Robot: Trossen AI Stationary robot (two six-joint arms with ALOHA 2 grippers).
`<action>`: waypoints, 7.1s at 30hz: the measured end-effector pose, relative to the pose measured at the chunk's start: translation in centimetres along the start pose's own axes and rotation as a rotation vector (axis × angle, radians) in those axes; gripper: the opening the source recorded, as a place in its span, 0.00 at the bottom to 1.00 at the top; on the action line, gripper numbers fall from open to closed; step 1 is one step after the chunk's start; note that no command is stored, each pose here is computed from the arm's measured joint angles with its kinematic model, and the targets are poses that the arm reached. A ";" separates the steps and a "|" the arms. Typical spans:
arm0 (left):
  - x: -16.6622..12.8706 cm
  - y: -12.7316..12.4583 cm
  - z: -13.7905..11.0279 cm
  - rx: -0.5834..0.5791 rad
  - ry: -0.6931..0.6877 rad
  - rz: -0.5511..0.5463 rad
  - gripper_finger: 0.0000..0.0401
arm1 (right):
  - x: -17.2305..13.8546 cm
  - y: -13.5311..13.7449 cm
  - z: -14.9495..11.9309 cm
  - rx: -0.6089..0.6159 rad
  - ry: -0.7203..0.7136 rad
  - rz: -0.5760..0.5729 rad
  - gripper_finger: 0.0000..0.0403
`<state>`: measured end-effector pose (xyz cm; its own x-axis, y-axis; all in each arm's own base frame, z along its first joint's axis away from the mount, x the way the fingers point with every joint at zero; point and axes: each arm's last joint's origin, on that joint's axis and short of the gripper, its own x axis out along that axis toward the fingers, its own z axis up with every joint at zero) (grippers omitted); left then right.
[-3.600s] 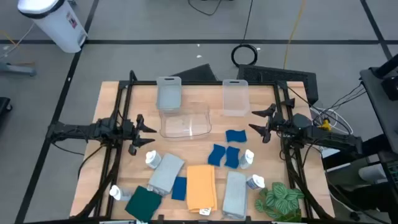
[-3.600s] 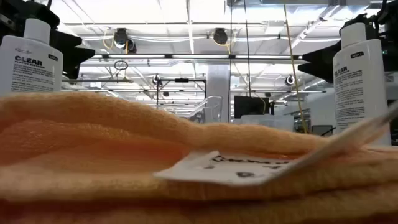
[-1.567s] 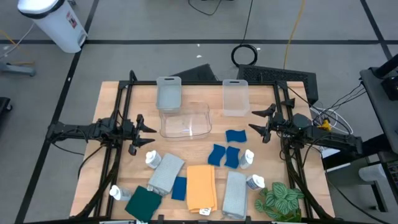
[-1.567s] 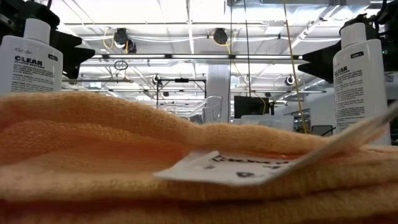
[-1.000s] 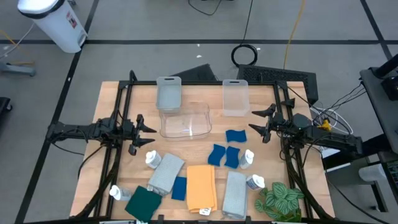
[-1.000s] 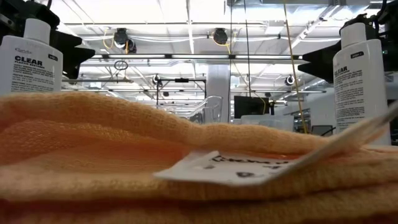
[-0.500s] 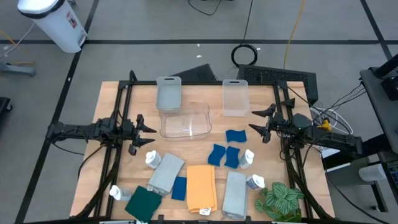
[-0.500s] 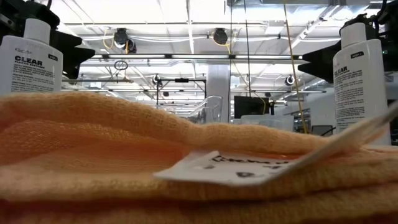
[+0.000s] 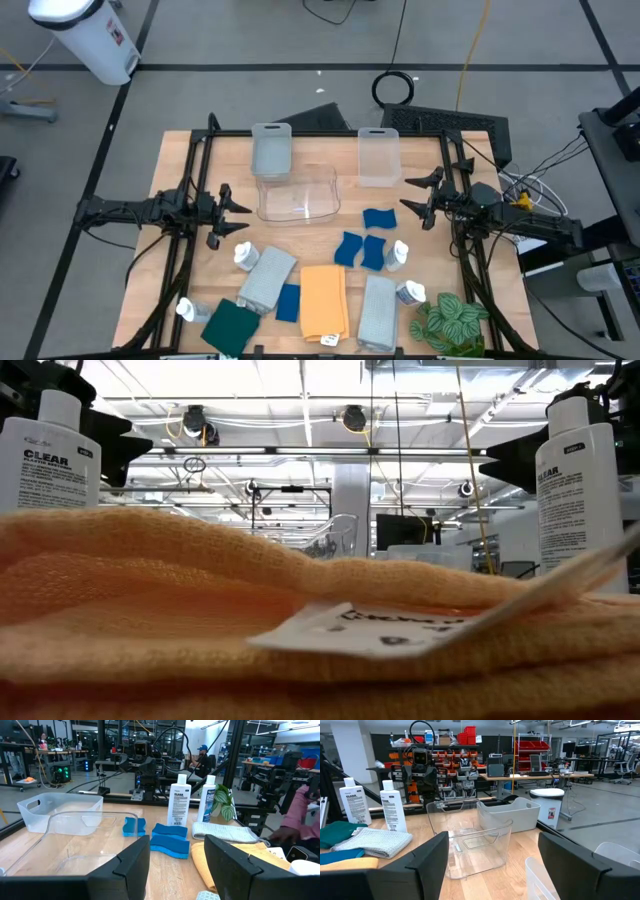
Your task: Pick & Place Kitchen Items
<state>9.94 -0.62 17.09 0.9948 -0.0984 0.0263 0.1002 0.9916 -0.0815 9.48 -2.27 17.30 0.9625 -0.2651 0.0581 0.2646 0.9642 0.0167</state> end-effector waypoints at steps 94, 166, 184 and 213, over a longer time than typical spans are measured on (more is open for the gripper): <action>1.8 -1.3 10.7 -0.387 -0.121 -0.203 0.70 | 0.0 0.0 0.0 0.000 0.000 -0.002 0.69; 13.6 -9.0 11.2 -0.635 1.433 0.699 0.39 | 0.0 0.0 0.0 0.000 0.000 -0.002 0.69; 13.3 -8.4 18.1 -0.559 1.314 0.662 0.29 | 0.0 0.0 0.0 0.000 -0.001 -0.002 0.69; 10.5 8.6 28.0 -0.500 0.890 0.914 0.29 | 0.0 0.0 0.0 0.000 0.000 -0.002 0.69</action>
<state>20.78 9.26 44.55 0.3660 0.3606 -0.8579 -0.7849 0.6149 -0.0764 9.48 -2.28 17.31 0.9618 -0.2673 0.0585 0.2668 0.9636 0.0172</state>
